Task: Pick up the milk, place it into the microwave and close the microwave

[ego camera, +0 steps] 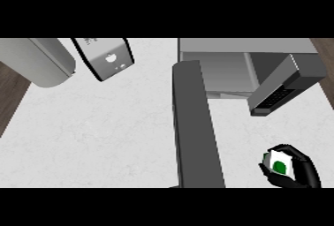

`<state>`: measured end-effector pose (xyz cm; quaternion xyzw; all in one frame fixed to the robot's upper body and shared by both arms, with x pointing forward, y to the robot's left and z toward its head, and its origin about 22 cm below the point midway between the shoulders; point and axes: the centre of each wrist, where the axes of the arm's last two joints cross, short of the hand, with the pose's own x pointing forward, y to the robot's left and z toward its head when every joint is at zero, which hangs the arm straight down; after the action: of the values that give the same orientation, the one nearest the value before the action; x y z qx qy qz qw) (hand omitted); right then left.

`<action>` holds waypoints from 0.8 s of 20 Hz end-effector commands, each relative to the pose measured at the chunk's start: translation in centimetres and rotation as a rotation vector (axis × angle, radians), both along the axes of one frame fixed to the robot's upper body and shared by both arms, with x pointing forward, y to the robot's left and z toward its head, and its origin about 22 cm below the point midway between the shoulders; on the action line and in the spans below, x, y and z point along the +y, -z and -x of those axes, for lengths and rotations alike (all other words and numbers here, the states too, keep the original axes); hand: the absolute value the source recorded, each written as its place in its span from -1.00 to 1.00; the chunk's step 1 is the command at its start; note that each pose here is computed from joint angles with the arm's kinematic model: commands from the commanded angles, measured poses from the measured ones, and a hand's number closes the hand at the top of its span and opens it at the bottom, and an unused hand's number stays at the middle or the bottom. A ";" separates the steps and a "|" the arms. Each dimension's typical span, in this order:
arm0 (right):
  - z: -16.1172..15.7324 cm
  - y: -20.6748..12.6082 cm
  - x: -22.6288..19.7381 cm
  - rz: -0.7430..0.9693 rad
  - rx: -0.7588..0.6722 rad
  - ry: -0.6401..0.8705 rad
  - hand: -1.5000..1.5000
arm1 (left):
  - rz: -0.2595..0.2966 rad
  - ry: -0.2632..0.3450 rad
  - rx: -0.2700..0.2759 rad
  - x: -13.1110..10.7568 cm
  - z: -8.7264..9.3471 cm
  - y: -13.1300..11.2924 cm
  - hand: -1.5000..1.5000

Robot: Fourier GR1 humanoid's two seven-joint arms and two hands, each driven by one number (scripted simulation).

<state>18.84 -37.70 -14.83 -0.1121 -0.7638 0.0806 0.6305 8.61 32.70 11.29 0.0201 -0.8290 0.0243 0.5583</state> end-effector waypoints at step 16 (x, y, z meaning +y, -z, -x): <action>-9.7 -3.0 8.5 -0.201 -0.183 -0.253 1.00 | 0.009 0.004 -0.002 0.4 0.3 0.0 -1.00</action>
<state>27.06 -30.65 -12.61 -0.0219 -0.8096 0.0785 0.5813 8.46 33.40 11.21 0.0150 -0.8286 0.0254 0.5590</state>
